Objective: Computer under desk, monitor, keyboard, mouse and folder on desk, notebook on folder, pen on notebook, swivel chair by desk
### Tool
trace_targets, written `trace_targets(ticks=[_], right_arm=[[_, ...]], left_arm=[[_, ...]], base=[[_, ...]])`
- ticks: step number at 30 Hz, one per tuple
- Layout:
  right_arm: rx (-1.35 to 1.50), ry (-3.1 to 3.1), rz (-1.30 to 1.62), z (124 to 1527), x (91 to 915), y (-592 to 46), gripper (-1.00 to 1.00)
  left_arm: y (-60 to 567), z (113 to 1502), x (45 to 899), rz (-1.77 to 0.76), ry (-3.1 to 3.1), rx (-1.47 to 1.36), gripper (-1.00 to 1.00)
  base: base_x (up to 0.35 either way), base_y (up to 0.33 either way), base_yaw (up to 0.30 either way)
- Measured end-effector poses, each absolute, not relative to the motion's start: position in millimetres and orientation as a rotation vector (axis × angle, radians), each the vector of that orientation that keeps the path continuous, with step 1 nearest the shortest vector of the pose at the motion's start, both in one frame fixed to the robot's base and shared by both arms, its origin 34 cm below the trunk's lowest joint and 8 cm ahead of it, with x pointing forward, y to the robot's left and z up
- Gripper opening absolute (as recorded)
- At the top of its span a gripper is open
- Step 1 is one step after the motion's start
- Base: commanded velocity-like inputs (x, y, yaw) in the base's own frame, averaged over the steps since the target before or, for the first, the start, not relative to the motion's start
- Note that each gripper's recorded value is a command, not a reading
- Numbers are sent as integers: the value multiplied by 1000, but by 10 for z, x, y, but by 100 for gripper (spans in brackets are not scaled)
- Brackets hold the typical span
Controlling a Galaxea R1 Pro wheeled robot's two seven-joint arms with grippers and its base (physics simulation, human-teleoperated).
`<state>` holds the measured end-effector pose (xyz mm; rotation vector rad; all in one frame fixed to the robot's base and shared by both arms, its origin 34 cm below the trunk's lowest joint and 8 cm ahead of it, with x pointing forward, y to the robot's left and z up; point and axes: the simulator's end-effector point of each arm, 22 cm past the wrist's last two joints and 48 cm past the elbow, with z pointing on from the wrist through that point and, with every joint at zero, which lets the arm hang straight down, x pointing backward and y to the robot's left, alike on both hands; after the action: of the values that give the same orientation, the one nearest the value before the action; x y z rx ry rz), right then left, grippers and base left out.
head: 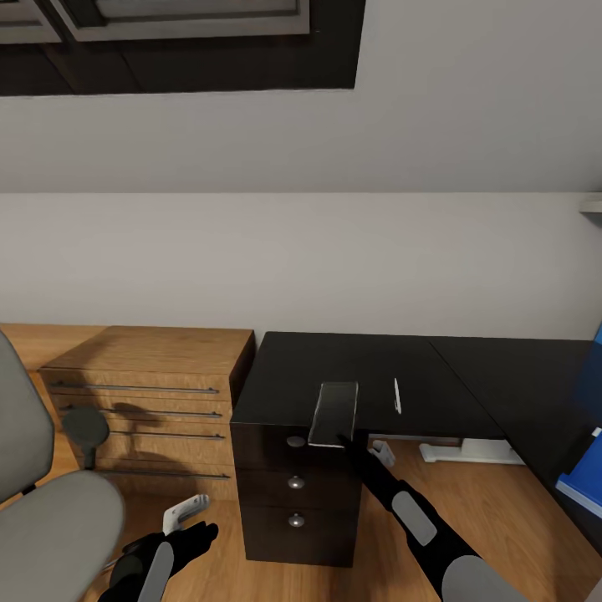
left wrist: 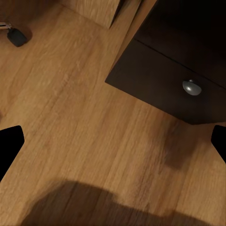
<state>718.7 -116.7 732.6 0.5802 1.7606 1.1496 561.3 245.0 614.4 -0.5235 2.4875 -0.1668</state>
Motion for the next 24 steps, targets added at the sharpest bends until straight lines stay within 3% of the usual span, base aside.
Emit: trace_targets(ticks=[24], right_arm=[[573, 1748, 1142, 7513, 7224, -1192, -100]], left_arm=[[2450, 6291, 5628, -166, 2489, -523, 100]], base=[[0, 0, 0]])
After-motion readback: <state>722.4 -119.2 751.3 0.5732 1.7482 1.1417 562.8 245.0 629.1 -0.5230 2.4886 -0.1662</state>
